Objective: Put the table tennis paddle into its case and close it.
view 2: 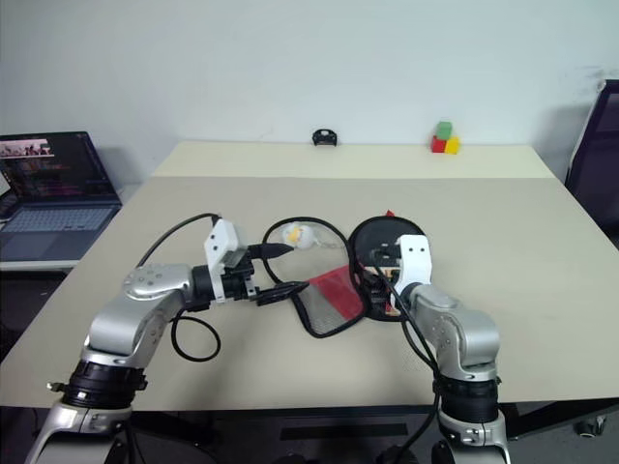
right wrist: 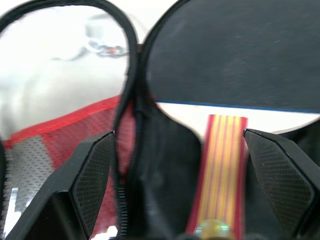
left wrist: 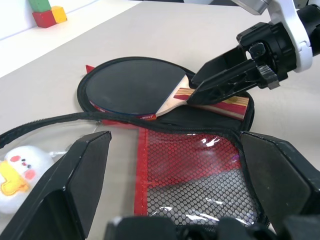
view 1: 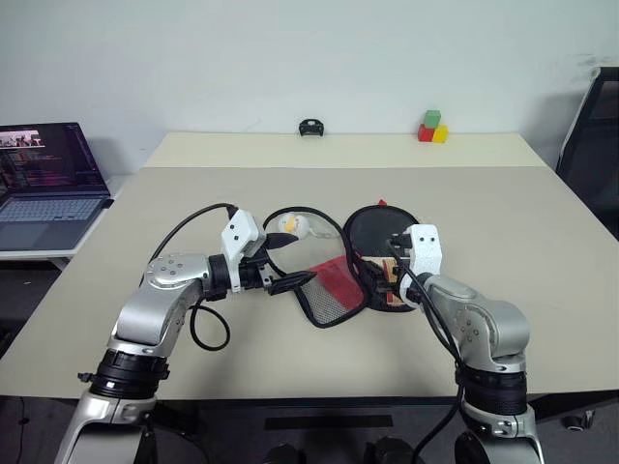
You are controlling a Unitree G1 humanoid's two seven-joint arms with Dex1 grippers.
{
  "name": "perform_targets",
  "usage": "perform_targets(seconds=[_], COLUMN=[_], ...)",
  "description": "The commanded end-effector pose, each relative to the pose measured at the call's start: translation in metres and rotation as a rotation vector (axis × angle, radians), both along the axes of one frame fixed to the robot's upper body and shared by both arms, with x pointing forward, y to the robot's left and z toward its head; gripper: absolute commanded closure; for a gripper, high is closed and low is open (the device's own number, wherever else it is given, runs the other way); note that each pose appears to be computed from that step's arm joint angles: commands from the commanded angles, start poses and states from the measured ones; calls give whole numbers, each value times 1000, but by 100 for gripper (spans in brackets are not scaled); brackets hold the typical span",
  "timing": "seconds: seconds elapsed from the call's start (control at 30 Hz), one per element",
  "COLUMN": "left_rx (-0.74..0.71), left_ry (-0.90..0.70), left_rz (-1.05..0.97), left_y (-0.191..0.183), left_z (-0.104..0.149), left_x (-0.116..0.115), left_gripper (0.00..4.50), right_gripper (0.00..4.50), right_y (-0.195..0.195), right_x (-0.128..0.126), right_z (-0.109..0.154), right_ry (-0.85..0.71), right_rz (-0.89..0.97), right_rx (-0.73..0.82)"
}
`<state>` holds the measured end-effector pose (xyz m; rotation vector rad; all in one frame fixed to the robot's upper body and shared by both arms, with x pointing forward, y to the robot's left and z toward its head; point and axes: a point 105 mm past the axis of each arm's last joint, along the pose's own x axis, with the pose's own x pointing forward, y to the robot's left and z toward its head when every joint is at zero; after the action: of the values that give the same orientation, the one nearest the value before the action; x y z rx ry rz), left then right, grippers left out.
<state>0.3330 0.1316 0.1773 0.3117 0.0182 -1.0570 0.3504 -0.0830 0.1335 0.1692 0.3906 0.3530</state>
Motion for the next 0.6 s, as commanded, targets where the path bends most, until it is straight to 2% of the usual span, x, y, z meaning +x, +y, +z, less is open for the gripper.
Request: perform_targets(seconds=[0.03, 0.17, 0.27, 0.5, 0.6], left_rx=[-7, -22, -28, -5, 7], left_ry=[-70, -64, -46, -6, 8], left_rz=[8, 65, 129, 244, 340], left_y=[5, 16, 30, 58, 77], left_z=[16, 16, 11, -8, -19], left_x=[-1, 2, 6, 10, 20], left_gripper=[0, 0, 0, 0, 0], right_gripper=[1, 1, 1, 1, 1], right_y=[5, 6, 4, -22, -44], right_x=[-1, -5, -15, -31, -33], right_z=[18, 39, 52, 72, 87], right_ry=[-76, -161, -233, -305, -371], right_rz=[27, 101, 221, 382, 434], right_rx=[20, 55, 12, -59, -144])
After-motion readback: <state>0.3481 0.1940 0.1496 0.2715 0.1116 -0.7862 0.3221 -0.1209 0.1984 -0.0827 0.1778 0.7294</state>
